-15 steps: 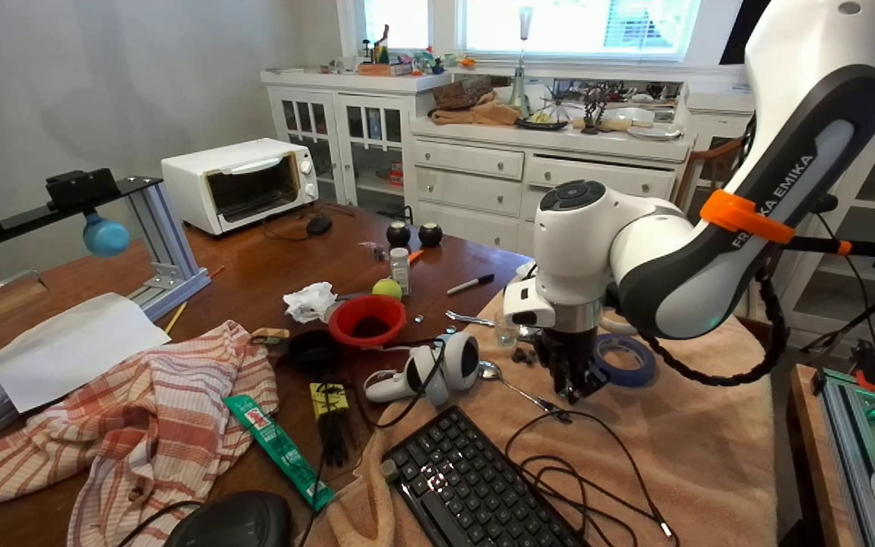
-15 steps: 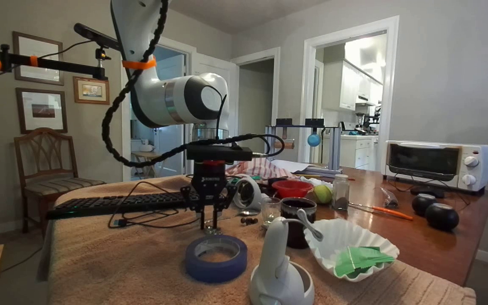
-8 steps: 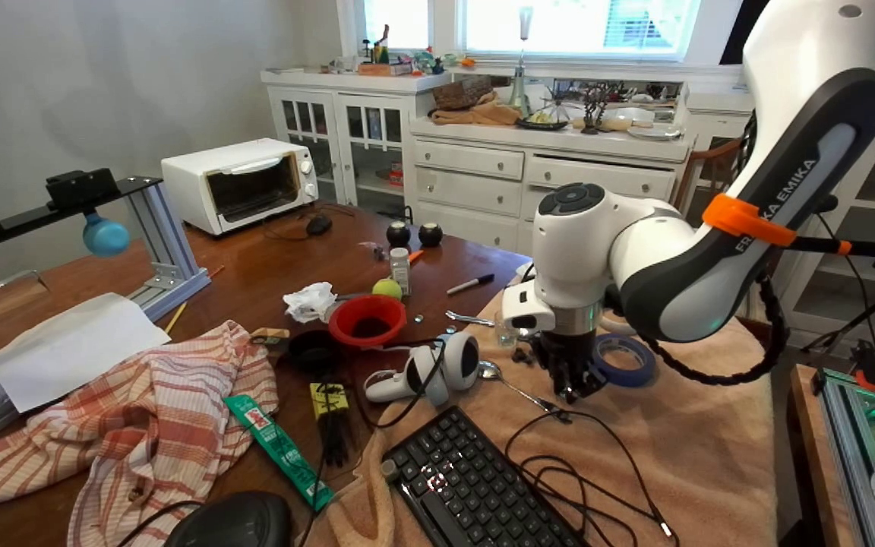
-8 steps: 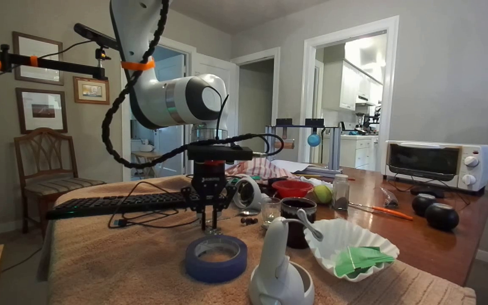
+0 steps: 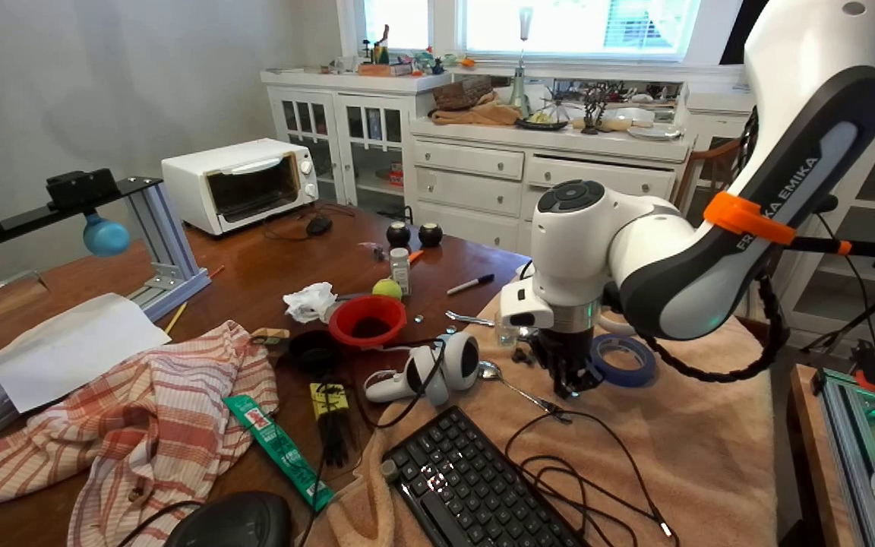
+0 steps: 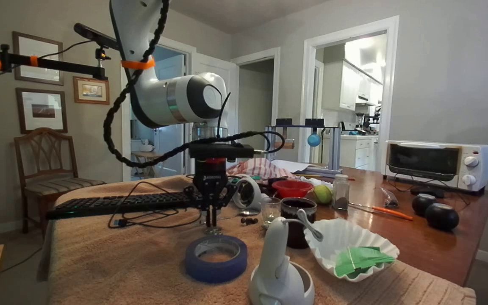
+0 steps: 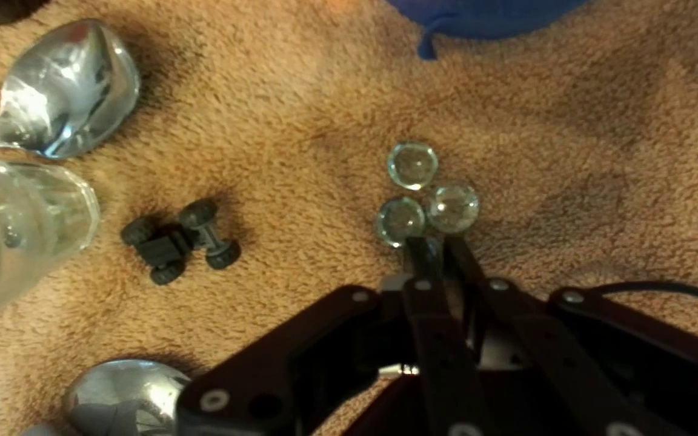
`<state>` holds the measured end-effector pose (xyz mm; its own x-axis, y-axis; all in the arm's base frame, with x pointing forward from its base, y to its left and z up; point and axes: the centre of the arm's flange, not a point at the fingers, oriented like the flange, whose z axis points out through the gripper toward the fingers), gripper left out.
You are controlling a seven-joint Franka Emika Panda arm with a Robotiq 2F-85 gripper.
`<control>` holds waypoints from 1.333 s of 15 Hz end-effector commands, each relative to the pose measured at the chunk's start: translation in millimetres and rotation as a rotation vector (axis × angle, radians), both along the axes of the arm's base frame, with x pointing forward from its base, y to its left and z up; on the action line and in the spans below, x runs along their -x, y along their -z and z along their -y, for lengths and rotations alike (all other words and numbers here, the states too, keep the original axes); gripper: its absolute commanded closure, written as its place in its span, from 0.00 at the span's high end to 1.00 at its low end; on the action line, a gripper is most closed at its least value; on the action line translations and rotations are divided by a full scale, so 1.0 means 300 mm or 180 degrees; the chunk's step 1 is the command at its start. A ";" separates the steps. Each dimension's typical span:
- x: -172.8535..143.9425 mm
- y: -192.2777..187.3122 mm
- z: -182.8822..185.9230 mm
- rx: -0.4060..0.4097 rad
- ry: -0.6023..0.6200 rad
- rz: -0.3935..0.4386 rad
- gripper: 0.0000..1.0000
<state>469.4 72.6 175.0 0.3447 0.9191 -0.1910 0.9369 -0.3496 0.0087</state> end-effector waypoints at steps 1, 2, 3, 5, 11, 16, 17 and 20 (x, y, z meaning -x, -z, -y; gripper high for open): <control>0.000 0.022 -0.001 0.0003 0.0016 0.0017 0.02; -0.001 0.010 0.000 -0.0017 0.0035 -0.0010 0.02; -0.003 0.003 0.001 -0.0029 0.0051 -0.0003 0.02; -0.005 -0.016 0.004 -0.0060 0.0088 -0.0022 0.02; -0.034 -0.108 0.035 -0.0192 0.0413 0.0019 0.02; -0.112 -0.233 0.088 -0.0300 0.0846 0.0151 0.02; -0.134 -0.259 0.100 -0.0342 0.0943 0.0189 0.02; -0.208 -0.323 0.140 -0.0442 0.1240 0.0348 0.02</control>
<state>514.3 40.7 253.8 0.6166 0.7859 -0.0454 0.7872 -0.6159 0.0313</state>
